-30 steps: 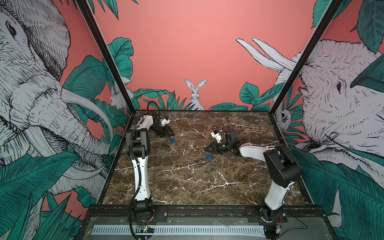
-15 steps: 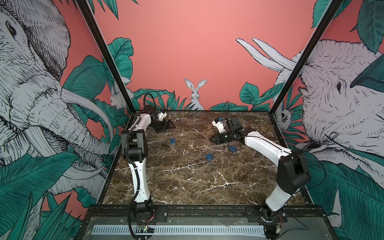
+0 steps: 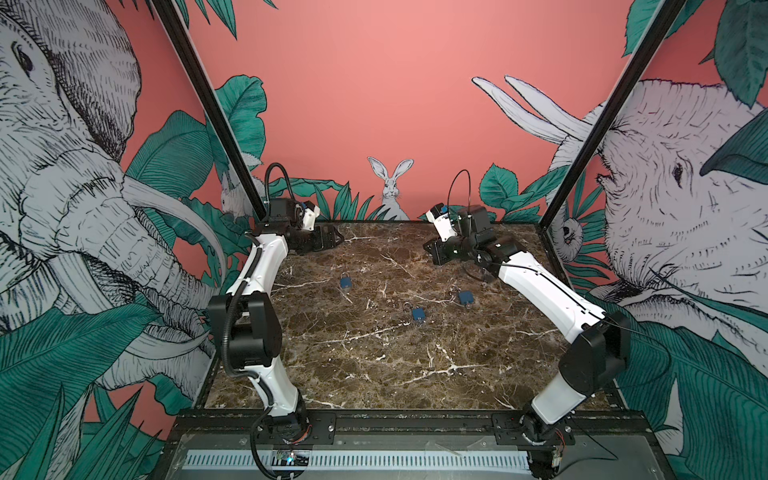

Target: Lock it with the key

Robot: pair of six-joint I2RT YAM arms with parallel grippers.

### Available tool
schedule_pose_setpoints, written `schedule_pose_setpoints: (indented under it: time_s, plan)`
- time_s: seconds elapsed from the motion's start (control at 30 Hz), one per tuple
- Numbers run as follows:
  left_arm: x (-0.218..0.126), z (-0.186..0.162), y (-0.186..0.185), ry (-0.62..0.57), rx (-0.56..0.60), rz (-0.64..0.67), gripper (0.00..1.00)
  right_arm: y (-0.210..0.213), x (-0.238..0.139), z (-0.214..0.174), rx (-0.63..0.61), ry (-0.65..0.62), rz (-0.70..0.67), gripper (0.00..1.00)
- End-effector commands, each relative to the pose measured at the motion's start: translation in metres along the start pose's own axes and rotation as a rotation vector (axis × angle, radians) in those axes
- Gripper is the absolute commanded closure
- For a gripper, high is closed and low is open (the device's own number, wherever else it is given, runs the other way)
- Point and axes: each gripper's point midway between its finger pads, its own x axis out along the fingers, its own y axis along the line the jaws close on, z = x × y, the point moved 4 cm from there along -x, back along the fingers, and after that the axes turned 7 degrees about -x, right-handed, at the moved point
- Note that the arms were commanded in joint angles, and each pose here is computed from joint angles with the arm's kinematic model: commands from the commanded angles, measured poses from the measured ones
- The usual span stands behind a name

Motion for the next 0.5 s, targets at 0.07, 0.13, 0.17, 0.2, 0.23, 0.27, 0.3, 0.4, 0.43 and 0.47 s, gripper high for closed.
schedule_pose_setpoints:
  time_s: [0.07,0.13,0.17,0.2,0.23,0.27,0.3,0.4,0.43,0.47]
  plan:
    - [-0.04,-0.021,0.001,-0.154,-0.04,0.096,0.01,0.008,0.01,0.049,-0.092,-0.307,-0.078,1.0]
    - [-0.052,-0.032,0.002,-0.223,-0.054,0.113,0.01,0.008,0.022,0.05,-0.062,-0.38,-0.113,1.0]
    - [-0.054,-0.04,0.004,-0.234,-0.064,0.117,0.01,0.007,0.027,0.051,-0.041,-0.41,-0.126,1.0]
    - [-0.056,-0.047,0.007,-0.25,-0.076,0.13,0.01,0.004,0.035,0.048,-0.005,-0.425,-0.158,1.0]
    - [-0.059,-0.052,0.009,-0.261,-0.093,0.14,0.01,0.003,0.042,0.047,0.026,-0.452,-0.171,1.0]
    - [-0.061,-0.058,0.01,-0.261,-0.103,0.149,0.01,0.002,0.049,0.044,0.052,-0.469,-0.176,1.0]
    - [-0.062,-0.065,0.013,-0.256,-0.117,0.164,0.01,0.003,0.055,0.042,0.088,-0.487,-0.189,1.0]
    - [-0.067,-0.082,0.021,-0.264,-0.158,0.207,0.01,0.007,0.077,0.032,0.204,-0.526,-0.192,1.0]
    - [-0.069,-0.088,0.024,-0.268,-0.171,0.22,0.01,0.007,0.084,0.028,0.265,-0.537,-0.199,1.0]
    - [-0.07,-0.093,0.026,-0.267,-0.182,0.23,0.01,0.007,0.09,0.023,0.32,-0.543,-0.203,1.0]
